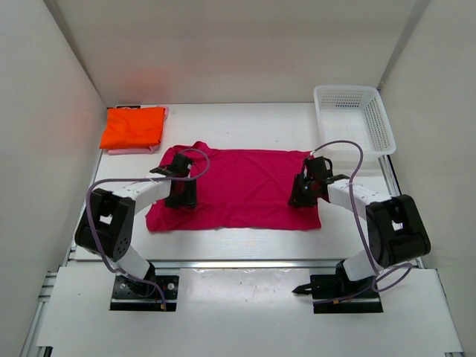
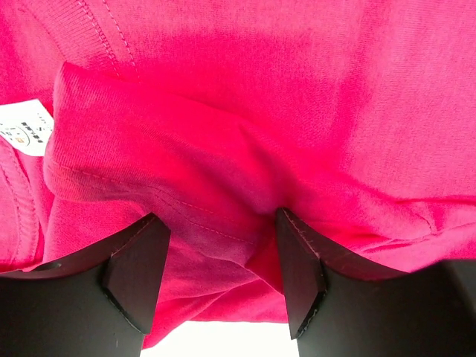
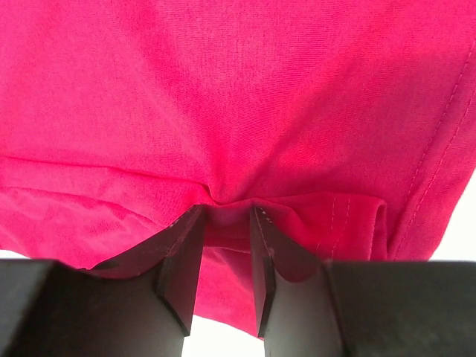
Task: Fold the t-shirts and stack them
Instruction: Fold the flattened tshirt in 1/3 of the way, then grap the side of the flattened tshirt furthest away from the robot with both arms
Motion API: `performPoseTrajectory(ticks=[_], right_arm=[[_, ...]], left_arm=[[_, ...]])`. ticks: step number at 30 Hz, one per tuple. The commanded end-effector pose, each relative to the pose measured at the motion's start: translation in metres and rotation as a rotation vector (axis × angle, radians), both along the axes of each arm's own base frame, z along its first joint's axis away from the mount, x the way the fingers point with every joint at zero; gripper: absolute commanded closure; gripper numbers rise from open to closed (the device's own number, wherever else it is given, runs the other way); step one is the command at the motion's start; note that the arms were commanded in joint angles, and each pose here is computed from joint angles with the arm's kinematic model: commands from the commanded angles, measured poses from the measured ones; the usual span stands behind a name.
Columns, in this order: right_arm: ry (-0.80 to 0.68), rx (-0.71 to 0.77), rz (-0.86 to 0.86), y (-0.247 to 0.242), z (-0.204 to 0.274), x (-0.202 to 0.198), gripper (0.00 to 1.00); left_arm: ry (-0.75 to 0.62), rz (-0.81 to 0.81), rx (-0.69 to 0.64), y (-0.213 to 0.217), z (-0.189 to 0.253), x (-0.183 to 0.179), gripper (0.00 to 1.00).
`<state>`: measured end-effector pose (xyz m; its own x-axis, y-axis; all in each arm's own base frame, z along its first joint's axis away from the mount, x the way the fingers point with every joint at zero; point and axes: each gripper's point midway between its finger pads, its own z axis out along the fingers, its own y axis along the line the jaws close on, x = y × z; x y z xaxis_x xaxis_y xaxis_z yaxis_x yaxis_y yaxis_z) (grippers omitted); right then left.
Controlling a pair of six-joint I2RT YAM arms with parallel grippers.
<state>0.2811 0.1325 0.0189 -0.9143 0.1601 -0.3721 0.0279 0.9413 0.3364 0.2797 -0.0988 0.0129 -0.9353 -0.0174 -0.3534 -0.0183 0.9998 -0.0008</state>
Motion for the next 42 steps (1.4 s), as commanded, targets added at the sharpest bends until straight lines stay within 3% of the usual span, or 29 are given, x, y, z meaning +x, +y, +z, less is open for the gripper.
performPoseTrajectory(ticks=[1, 8, 17, 23, 26, 31, 32, 33, 35, 36, 37, 39, 42], right_arm=[[0.119, -0.046, -0.003, -0.008, -0.023, -0.042, 0.71], [0.121, -0.048, -0.018, -0.015, -0.019, -0.065, 0.71], [0.05, -0.026, 0.013, -0.01, 0.022, -0.072, 0.7], [-0.052, 0.061, 0.012, 0.0, 0.065, -0.05, 0.68], [-0.115, 0.072, 0.017, 0.003, 0.085, -0.032, 0.67], [-0.174, 0.091, 0.042, 0.008, 0.107, -0.004, 0.67], [-0.175, 0.088, 0.041, 0.008, 0.109, 0.003, 0.67], [-0.18, 0.081, 0.044, 0.007, 0.11, 0.006, 0.67], [-0.191, 0.086, 0.05, 0.009, 0.113, 0.015, 0.67], [-0.188, 0.092, 0.056, 0.011, 0.112, 0.018, 0.66], [-0.187, 0.096, 0.054, 0.012, 0.112, 0.022, 0.66], [-0.191, 0.097, 0.055, 0.012, 0.108, 0.03, 0.67], [-0.188, 0.111, 0.057, 0.015, 0.104, 0.04, 0.65]], left_arm=[[0.18, -0.004, 0.056, 0.025, -0.019, -0.058, 0.32], [0.131, 0.006, 0.053, 0.033, -0.004, -0.07, 0.33], [0.01, 0.004, -0.104, 0.018, 0.04, -0.059, 0.3], [-0.202, 0.073, -0.212, 0.029, 0.112, -0.021, 0.28], [-0.355, 0.107, -0.235, 0.031, 0.151, 0.022, 0.28], [-0.431, 0.196, -0.232, 0.044, 0.148, 0.08, 0.48], [-0.418, 0.211, -0.23, 0.047, 0.141, 0.092, 0.58], [-0.397, 0.222, -0.216, 0.052, 0.133, 0.096, 0.77], [-0.368, 0.232, -0.213, 0.053, 0.121, 0.117, 0.94], [-0.334, 0.235, -0.203, 0.055, 0.108, 0.122, 0.96], [-0.353, 0.235, -0.208, 0.054, 0.111, 0.131, 0.93], [-0.35, 0.227, -0.205, 0.05, 0.104, 0.147, 0.74], [-0.351, 0.204, -0.164, 0.047, 0.097, 0.161, 0.66]])
